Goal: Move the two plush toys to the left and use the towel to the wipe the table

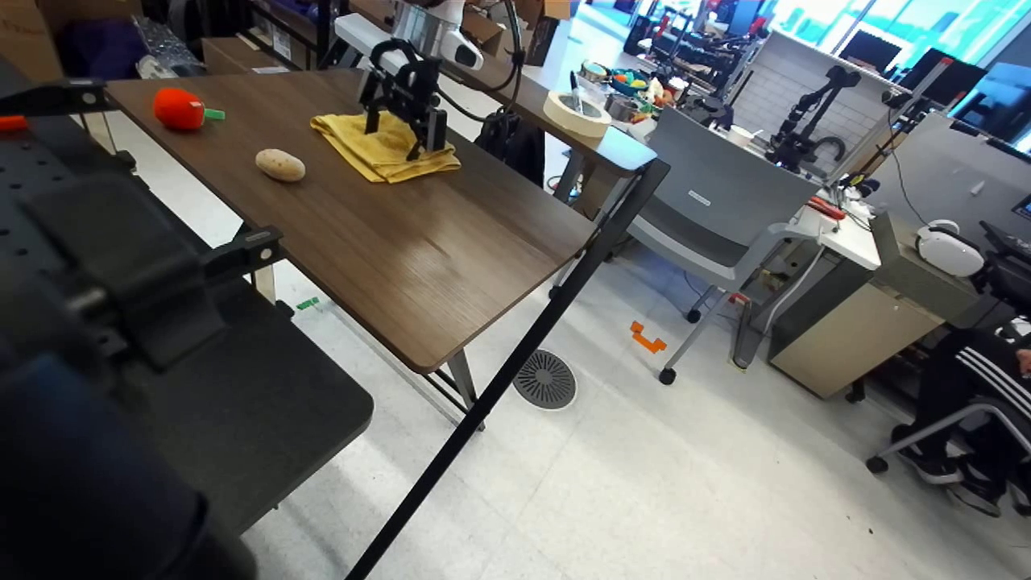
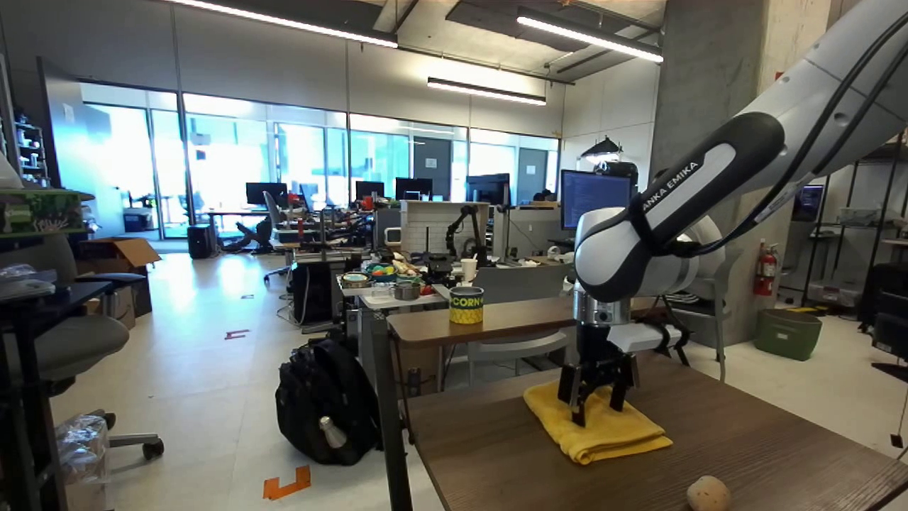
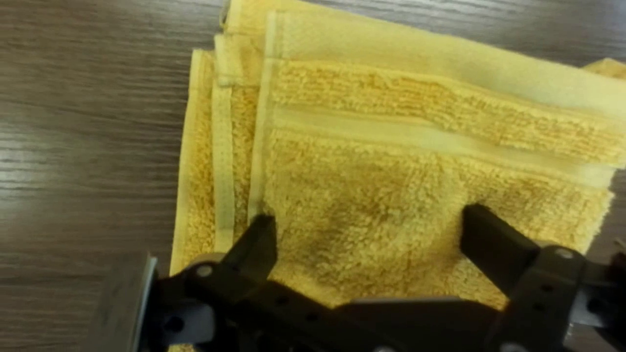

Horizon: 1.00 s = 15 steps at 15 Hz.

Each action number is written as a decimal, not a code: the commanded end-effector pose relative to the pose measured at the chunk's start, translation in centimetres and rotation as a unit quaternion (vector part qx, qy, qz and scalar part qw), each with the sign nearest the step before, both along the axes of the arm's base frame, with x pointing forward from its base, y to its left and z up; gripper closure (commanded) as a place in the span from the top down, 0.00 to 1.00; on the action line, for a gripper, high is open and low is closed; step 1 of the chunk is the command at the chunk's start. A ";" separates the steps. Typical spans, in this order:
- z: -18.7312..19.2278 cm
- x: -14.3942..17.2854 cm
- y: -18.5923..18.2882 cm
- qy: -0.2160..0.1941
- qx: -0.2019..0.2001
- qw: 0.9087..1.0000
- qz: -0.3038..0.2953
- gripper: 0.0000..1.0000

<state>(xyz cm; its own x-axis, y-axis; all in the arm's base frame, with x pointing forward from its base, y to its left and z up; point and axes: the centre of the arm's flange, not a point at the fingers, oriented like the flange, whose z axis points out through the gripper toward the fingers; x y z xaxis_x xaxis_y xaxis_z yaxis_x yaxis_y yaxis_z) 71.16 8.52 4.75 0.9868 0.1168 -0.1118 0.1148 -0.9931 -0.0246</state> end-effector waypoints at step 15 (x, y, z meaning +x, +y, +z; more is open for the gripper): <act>-1.4 -3.6 -2.3 -0.110 0.017 0.994 0.023 1.00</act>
<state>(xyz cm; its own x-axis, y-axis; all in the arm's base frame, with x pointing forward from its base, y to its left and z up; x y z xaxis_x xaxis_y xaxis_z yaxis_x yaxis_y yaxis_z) 71.57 8.65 4.72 0.9920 0.1254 0.0156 0.1258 -0.9918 -0.0228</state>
